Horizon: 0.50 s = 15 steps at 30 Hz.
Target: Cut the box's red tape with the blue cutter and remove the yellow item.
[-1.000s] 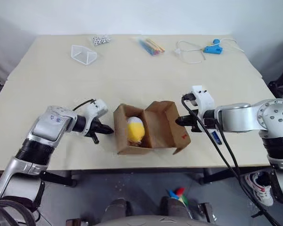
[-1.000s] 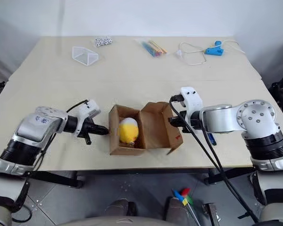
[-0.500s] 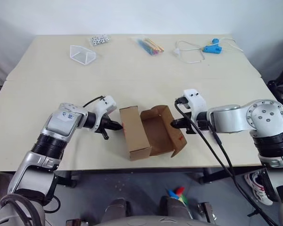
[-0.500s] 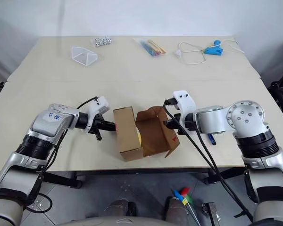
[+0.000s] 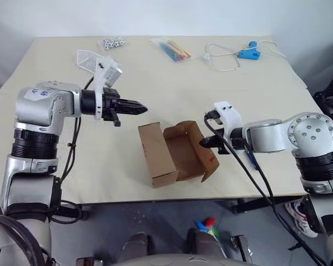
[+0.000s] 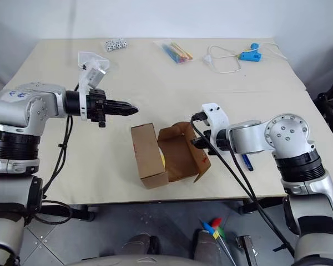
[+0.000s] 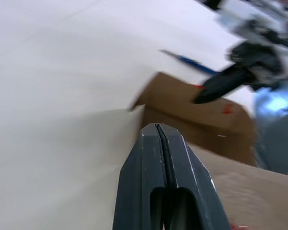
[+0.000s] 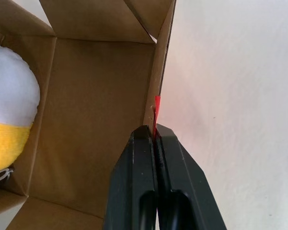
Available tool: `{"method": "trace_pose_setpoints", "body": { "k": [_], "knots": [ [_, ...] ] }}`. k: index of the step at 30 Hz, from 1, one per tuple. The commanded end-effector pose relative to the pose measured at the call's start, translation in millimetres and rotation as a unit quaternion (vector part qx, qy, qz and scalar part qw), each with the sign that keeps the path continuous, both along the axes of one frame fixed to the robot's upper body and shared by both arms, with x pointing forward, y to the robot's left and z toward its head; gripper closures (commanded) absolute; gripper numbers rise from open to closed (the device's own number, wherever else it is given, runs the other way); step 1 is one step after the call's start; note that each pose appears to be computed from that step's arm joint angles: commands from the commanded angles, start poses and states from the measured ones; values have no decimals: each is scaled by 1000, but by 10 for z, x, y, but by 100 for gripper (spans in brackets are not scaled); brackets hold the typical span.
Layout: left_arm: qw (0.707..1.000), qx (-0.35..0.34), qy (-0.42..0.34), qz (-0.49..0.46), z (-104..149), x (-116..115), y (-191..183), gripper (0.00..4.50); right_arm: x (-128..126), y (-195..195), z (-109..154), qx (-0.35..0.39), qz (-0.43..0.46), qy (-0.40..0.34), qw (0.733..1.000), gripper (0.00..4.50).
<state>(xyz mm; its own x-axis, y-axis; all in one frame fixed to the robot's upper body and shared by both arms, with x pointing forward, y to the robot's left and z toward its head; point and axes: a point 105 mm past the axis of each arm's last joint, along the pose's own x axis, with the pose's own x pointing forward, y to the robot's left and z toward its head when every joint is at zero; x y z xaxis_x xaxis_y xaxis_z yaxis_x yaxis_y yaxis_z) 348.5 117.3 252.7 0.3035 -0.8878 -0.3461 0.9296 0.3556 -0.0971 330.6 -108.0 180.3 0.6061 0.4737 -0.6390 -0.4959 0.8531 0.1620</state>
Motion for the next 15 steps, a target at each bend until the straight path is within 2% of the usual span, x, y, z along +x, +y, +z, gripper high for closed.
{"method": "trace_pose_setpoints", "body": {
  "k": [1, 8, 15],
  "knots": [
    [998, 32, -10, -55, -69, -147, -208, 450, 12, 16, 150, 14, 4, -25, 1000, 449],
    [994, 79, -2, -69, -293, -181, -254, 450, 7, 22, 150, 17, 3, -28, 999, 449],
    [991, 87, 8, -106, -350, -279, -337, 450, -5, 8, 137, 17, 1, -27, 999, 449]
  ]
}}
